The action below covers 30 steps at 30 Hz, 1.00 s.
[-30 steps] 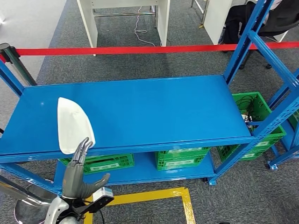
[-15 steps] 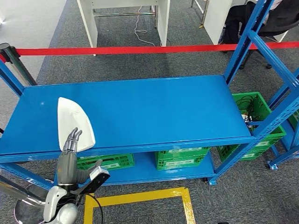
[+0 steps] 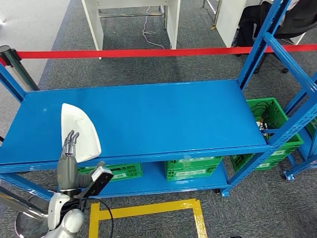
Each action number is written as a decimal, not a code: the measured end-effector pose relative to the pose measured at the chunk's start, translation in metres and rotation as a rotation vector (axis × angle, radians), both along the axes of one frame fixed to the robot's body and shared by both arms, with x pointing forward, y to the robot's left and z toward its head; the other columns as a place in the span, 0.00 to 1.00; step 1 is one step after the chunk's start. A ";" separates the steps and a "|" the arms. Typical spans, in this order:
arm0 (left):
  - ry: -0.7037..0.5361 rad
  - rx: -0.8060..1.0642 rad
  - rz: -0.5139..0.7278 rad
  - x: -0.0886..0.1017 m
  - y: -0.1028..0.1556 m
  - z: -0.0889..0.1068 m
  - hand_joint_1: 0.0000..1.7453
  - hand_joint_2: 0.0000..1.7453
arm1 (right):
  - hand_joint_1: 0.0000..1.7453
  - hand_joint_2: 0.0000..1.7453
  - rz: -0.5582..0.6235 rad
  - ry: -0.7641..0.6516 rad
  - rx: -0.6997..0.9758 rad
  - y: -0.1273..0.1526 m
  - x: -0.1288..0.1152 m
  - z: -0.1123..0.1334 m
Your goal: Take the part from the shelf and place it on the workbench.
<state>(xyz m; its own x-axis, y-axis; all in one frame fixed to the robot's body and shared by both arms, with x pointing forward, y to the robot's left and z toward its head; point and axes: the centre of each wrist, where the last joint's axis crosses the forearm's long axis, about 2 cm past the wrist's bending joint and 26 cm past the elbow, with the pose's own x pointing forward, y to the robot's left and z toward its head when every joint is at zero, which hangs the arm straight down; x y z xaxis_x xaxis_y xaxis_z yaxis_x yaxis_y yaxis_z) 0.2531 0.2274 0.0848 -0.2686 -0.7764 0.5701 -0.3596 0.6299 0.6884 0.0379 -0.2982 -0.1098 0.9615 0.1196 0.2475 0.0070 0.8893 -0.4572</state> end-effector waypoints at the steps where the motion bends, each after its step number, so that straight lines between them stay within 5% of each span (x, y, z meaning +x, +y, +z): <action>1: 0.000 -0.001 0.002 0.000 0.000 0.000 0.00 1.00 | 0.00 1.00 0.000 0.000 0.000 0.000 0.000 0.000; 30: 0.004 -0.007 0.005 0.000 -0.001 0.000 0.00 1.00 | 0.00 1.00 0.000 0.002 0.001 0.000 0.000 0.000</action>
<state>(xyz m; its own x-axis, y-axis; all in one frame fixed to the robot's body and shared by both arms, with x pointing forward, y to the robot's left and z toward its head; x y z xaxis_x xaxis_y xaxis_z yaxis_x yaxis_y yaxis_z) 0.2536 0.2264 0.0844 -0.2621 -0.7741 0.5762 -0.3604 0.6324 0.6857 0.0374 -0.2980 -0.1099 0.9619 0.1194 0.2460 0.0062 0.8899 -0.4562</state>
